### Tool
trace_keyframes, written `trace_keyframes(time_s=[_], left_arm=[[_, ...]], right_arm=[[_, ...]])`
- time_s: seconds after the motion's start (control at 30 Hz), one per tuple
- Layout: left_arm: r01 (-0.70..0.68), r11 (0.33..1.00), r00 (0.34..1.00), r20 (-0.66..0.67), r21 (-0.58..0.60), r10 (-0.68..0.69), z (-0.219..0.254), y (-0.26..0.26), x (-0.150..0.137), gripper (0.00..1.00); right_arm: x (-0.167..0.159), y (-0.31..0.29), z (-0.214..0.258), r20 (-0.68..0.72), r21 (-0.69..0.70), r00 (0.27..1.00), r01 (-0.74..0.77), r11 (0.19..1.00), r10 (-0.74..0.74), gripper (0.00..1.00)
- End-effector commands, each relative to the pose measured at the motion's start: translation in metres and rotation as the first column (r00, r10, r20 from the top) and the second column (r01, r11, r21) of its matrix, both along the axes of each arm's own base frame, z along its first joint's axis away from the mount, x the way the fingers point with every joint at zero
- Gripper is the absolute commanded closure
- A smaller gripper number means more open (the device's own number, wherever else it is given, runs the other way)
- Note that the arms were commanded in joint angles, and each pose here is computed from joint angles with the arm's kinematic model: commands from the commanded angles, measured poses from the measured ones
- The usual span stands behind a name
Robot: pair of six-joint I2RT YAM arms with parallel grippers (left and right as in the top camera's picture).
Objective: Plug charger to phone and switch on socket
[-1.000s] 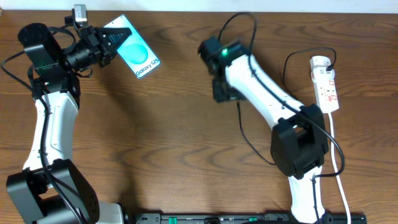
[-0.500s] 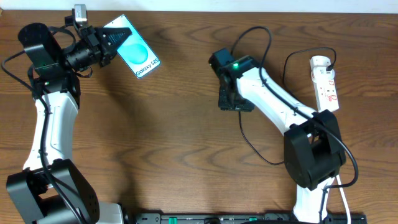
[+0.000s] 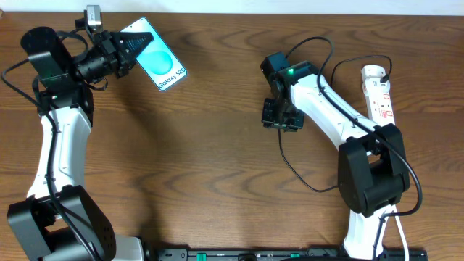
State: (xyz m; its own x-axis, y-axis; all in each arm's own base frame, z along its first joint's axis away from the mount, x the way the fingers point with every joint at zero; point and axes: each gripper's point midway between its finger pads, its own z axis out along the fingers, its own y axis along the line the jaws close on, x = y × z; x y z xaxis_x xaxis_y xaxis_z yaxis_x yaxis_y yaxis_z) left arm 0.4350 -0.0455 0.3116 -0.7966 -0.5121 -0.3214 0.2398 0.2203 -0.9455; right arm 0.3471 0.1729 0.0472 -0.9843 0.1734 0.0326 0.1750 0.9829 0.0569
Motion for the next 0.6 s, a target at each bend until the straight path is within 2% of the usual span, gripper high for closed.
trace_keyframes(time_s=[0.0, 0.57], left_arm=[[0.024, 1.0, 0.999, 0.037, 0.013, -0.024, 0.007, -0.002, -0.003, 0.93], [0.016, 1.0, 0.999, 0.051, 0.024, -0.017, 0.006, -0.001, -0.002, 0.93]], right_arm=[[-0.004, -0.003, -0.012, -0.047, 0.007, 0.998, -0.031, 0.999, 0.031, 0.62], [0.0, -0.017, -0.032, -0.09, 0.036, 0.99, -0.109, 0.993, 0.112, 0.59]])
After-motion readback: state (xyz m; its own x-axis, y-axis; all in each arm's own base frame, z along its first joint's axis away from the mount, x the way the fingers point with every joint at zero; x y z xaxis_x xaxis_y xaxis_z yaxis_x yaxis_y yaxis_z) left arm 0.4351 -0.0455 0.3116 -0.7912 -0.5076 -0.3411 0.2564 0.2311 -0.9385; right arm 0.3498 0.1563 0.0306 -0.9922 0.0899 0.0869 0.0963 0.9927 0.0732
